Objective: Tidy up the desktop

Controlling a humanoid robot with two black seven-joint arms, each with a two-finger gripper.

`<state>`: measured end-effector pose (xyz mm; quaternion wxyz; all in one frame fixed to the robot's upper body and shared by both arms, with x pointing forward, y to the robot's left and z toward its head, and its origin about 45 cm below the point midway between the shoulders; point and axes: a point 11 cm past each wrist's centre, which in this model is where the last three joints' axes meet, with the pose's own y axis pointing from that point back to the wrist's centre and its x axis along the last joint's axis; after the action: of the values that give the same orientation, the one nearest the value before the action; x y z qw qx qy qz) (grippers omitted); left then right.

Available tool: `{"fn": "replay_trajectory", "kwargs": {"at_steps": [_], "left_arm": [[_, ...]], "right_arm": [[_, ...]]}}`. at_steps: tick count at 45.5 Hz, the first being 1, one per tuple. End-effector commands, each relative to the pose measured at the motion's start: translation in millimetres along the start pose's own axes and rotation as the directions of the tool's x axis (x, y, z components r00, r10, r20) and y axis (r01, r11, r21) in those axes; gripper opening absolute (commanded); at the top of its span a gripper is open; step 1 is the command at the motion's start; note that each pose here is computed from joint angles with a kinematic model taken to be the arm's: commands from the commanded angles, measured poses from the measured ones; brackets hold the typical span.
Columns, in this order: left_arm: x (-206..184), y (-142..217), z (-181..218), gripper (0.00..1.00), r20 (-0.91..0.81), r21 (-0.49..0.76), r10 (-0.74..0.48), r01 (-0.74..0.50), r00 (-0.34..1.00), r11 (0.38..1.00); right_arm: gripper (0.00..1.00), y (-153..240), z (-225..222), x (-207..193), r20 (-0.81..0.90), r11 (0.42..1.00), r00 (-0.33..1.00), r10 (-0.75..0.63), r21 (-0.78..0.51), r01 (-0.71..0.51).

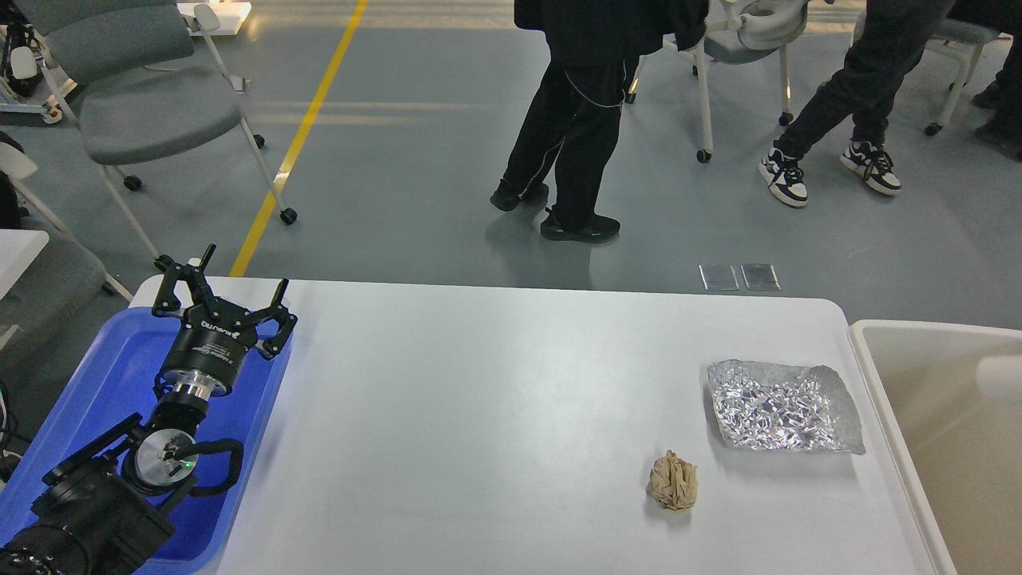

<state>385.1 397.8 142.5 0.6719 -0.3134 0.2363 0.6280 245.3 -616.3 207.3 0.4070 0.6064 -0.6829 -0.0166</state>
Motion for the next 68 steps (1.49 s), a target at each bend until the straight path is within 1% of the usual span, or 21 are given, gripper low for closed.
{"fn": "replay_trajectory", "kwargs": {"at_steps": [1, 6, 13, 19, 24, 34, 60, 63, 66, 68], "left_arm": [[0, 0, 0, 1.00, -0.001, -0.001, 0.000, 0.000, 1.000, 1.000], [0, 0, 0, 1.00, 0.000, 0.000, -0.001, 0.001, 1.000, 1.000], [0, 0, 0, 1.00, -0.001, -0.001, 0.000, 0.000, 1.000, 1.000], [0, 0, 0, 1.00, 0.000, 0.000, -0.001, 0.001, 1.000, 1.000], [0, 0, 0, 1.00, 0.001, 0.000, 0.001, -0.001, 1.000, 1.000], [0, 0, 0, 1.00, -0.001, -0.001, 0.000, 0.000, 1.000, 1.000], [0, 0, 0, 1.00, 0.000, -0.001, 0.001, -0.001, 1.000, 1.000], [0, 0, 0, 1.00, -0.001, -0.001, 0.000, 0.000, 1.000, 1.000], [0, 0, 0, 1.00, -0.001, -0.001, 0.000, 0.000, 1.000, 1.000], [0, 0, 0, 1.00, -0.001, -0.001, 0.000, 0.000, 1.000, 1.000]], "right_arm": [[0.00, -18, 46, -2, 0.116, 0.993, 0.989, 0.096, -0.084, -0.087], [0.00, -19, 70, -3, 0.107, 0.983, 0.984, 0.145, -0.126, -0.131], [0.00, -24, 89, -7, 0.085, 0.970, 0.979, 0.186, -0.174, -0.169], [0.00, -32, 99, -12, 0.076, 0.949, 0.968, 0.239, -0.229, -0.216], [0.00, -36, 104, -25, 0.093, 0.939, 0.964, 0.249, -0.268, -0.216], [0.00, -43, 106, -43, 0.129, 0.936, 0.960, 0.247, -0.288, -0.202], [0.00, -47, 102, -47, 0.155, 0.933, 0.948, 0.276, -0.279, -0.226], [0.23, -47, 102, -47, 0.154, 0.933, 0.949, 0.276, -0.279, -0.226], [0.50, -47, 102, -46, 0.153, 0.933, 0.949, 0.277, -0.279, -0.227], [0.58, -47, 102, -47, 0.153, 0.932, 0.948, 0.279, -0.279, -0.229]]}}
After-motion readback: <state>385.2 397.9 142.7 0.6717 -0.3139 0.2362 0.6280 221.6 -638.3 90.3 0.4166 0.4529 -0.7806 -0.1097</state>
